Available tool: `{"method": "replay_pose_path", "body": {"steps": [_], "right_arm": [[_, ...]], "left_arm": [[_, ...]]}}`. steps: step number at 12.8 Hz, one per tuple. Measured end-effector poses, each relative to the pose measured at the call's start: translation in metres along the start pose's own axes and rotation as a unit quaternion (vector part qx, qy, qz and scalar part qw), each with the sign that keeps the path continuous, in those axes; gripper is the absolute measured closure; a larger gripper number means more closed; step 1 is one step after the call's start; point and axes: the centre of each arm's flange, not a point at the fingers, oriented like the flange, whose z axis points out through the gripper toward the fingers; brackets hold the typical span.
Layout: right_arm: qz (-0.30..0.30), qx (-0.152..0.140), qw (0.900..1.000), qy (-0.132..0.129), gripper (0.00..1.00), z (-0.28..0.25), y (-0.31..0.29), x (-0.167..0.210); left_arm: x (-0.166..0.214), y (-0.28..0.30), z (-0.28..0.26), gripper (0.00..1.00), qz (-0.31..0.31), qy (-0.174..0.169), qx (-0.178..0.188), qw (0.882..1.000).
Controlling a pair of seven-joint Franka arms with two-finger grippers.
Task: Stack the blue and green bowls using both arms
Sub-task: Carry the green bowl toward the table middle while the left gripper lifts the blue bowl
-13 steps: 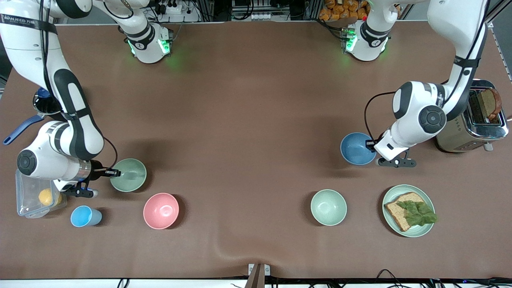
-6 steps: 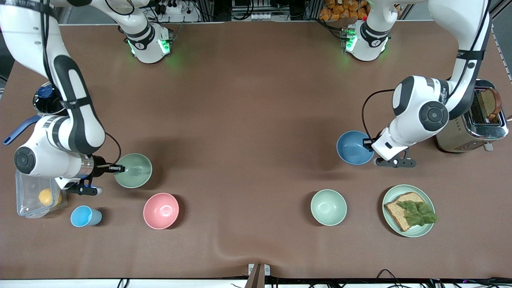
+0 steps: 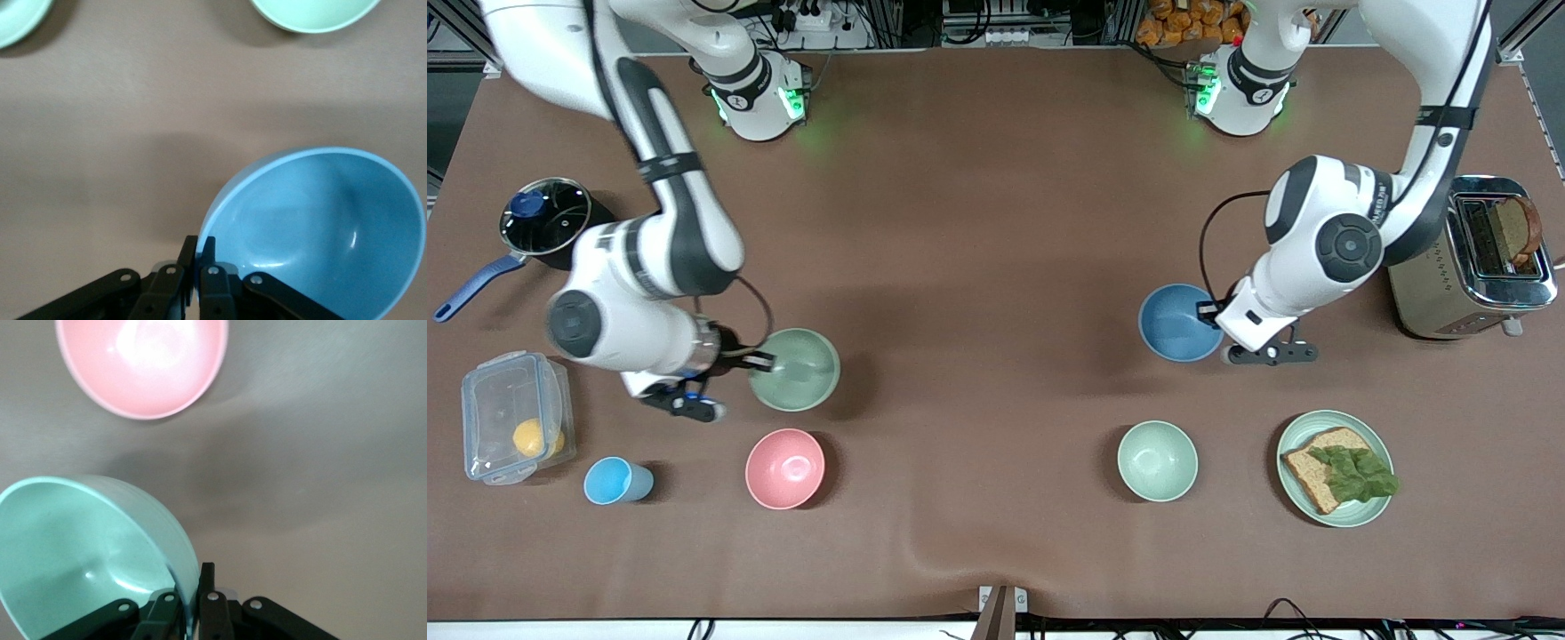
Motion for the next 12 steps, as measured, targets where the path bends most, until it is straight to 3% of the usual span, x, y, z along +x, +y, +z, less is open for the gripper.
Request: {"method": "replay_pose_path", "body": {"steps": [6, 12], "right_arm": [[0.125, 0.088, 0.987, 0.055, 0.93, 0.027, -0.130, -0.063], [0.179, 0.121, 0.974, 0.062, 0.93, 0.111, -0.254, -0.132]], "left_arm": [[-0.007, 0.019, 0.003, 0.95, -0.017, -0.005, -0.007, 1.000], [-0.012, 0.035, 0.014, 0.95, -0.020, -0.014, -0.005, 1.000]]}}
